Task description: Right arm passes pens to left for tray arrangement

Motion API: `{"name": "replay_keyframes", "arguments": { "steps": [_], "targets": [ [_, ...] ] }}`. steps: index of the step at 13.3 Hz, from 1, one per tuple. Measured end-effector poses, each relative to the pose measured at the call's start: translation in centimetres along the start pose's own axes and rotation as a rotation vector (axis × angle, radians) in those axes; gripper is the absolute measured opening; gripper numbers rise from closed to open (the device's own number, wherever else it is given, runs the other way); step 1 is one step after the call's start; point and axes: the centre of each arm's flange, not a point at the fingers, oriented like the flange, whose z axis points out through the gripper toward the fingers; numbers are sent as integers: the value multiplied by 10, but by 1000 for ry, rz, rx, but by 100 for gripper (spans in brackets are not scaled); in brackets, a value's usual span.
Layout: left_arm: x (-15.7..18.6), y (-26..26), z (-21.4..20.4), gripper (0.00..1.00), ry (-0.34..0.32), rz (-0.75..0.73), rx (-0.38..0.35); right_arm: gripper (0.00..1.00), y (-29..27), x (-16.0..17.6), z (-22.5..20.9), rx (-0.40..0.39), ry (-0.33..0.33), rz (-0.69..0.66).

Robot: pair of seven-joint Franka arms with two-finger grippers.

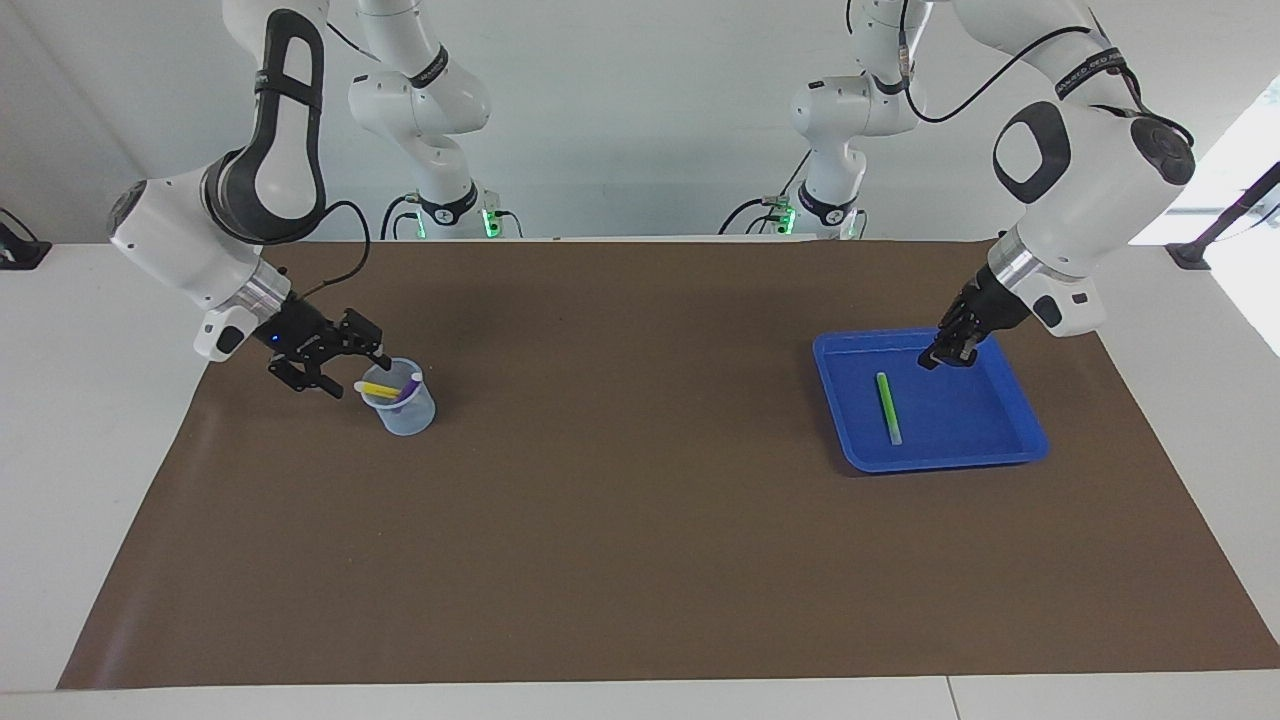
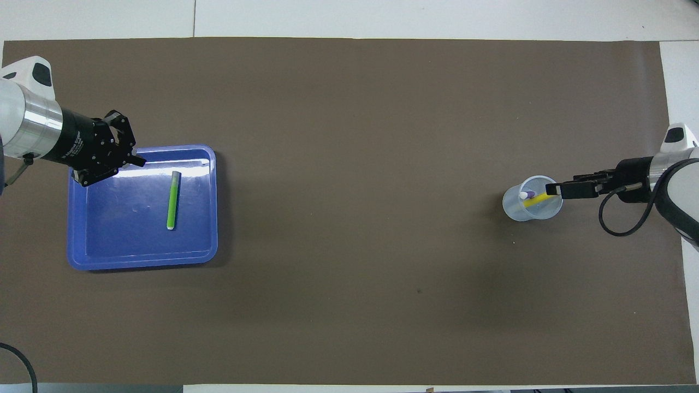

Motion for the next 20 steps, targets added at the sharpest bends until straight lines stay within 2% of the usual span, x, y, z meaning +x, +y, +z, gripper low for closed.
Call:
{"name": "replay_keyframes", "arguments": {
  "steps": [2,3,7,9,11,13,18,20],
  "targets": [
    [4,5,-4,1,11,-264,-57,93,0,0,0,4,3,1],
    [4,7,-6,1,11,-332,-72,93,0,0,0,4,4,1],
    [5,8,-6,1,11,-384,-85,91,2,0,2,-3,11,6],
    [4,8,-6,1,13,-321,-84,91,3,-2,4,-5,11,10],
    [4,7,-5,1,18,-174,-78,91,5,-2,4,-16,20,12],
    [3,5,-2,1,18,57,-49,91,6,-3,6,-14,21,16],
    [4,-14,7,1,-47,730,91,91,8,-5,18,20,0,38],
    [9,-22,7,1,-61,942,147,91,8,-5,17,30,-7,37]
  ]
}}
